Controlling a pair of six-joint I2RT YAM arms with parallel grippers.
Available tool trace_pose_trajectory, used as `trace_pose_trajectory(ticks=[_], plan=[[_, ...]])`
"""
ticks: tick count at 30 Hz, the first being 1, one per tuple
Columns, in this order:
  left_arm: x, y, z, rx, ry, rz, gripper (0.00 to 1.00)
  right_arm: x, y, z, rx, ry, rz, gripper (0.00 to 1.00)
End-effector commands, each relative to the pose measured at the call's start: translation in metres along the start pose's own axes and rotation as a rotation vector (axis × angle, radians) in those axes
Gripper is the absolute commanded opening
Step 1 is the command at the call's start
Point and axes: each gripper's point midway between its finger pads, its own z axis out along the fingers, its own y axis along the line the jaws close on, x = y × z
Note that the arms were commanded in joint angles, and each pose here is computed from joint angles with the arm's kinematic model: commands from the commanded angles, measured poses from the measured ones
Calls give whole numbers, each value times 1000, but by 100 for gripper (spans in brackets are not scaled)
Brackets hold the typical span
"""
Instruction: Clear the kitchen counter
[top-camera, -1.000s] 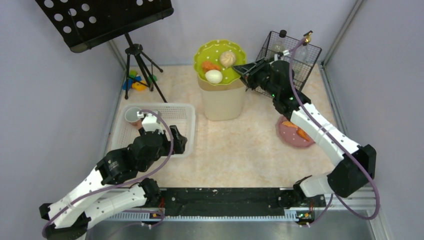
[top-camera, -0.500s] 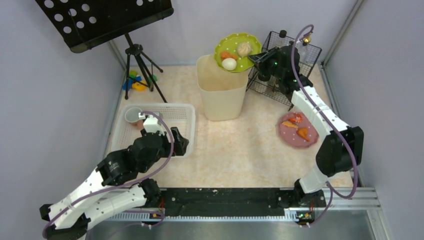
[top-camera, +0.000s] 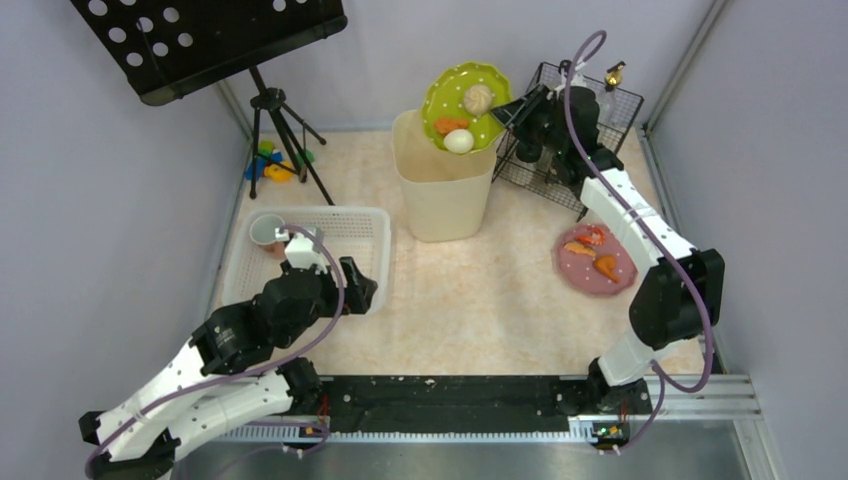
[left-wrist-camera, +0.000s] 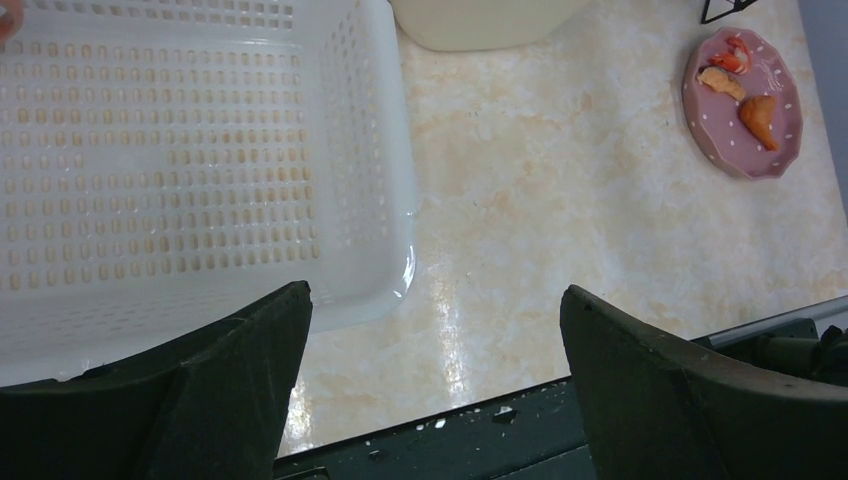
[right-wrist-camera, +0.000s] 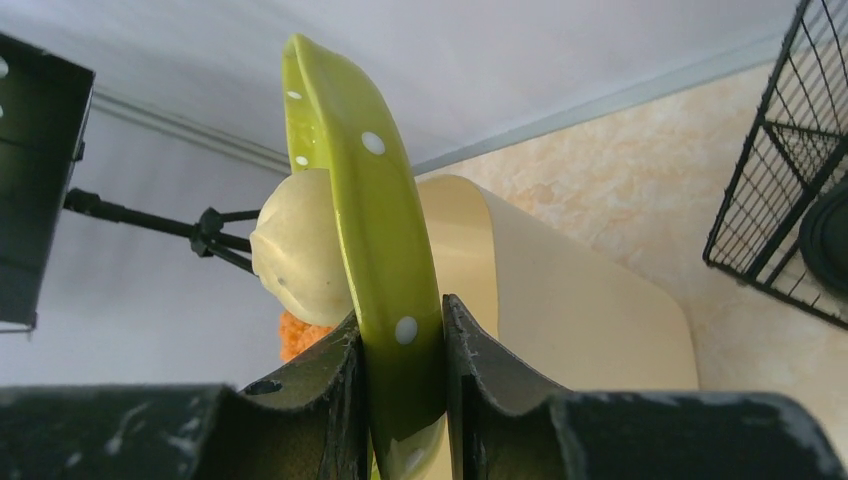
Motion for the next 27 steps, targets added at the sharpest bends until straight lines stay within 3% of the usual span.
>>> trace_pose_trajectory(ticks=[1,11,18,27], plan=[[-4,-5,-2,31,-20,-29,99,-60,111,-28,-353,-217,-176,0],[-4,0,-5,20,-27,-29,99,-47,137,-22,-355,-291,-458,0],[-4,6,-8,10,-32,-27,99,-55,126,-22,-292,-375,-622,0],[0,7,-3,-1,-26,-18,99,-36,139,-50,-384,-586,-918,0]])
